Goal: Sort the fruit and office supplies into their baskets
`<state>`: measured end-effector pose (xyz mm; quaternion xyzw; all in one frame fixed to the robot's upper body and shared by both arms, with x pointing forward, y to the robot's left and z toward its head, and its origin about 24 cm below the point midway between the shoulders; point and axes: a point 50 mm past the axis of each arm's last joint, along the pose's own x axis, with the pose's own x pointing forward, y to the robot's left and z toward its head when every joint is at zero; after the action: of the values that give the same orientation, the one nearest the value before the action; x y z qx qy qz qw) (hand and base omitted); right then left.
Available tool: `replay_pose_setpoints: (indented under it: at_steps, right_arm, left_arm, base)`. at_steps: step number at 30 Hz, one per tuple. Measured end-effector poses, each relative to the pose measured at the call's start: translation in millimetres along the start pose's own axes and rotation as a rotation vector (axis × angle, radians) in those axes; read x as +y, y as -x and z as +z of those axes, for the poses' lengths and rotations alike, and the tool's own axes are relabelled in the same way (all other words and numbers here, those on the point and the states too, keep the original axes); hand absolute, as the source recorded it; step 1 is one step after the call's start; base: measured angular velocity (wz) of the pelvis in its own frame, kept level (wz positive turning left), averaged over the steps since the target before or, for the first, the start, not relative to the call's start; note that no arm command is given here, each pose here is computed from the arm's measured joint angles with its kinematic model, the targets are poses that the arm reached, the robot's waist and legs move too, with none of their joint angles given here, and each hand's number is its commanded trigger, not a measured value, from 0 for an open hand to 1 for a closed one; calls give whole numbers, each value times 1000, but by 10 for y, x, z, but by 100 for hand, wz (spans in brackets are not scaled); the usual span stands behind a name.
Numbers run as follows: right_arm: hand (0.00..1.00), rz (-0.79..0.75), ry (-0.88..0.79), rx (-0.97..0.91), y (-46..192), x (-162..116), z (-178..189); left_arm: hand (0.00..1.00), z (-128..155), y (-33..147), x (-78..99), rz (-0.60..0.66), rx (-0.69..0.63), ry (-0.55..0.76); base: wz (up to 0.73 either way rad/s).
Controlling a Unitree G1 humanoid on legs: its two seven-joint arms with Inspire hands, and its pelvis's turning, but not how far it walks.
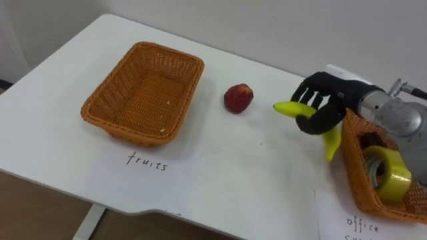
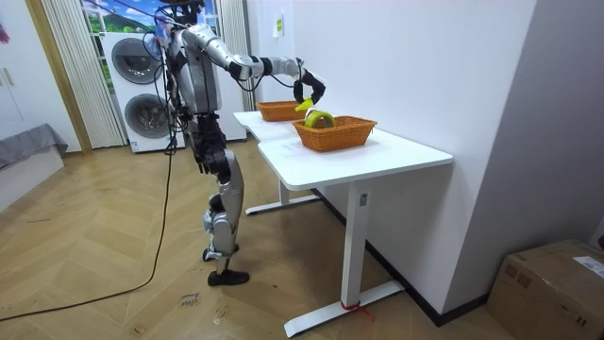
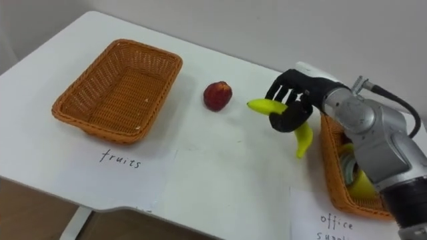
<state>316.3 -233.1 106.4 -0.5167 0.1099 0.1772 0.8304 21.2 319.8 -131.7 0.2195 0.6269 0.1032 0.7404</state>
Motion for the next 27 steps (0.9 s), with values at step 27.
replay_pose_setpoints:
  at_steps: [27]
  right_arm:
    - [100,-191,36,-165,83,-137,401]
  left_arm:
    - [0,-24,16,-120,-17,-2,-74]
  base:
    - [5]
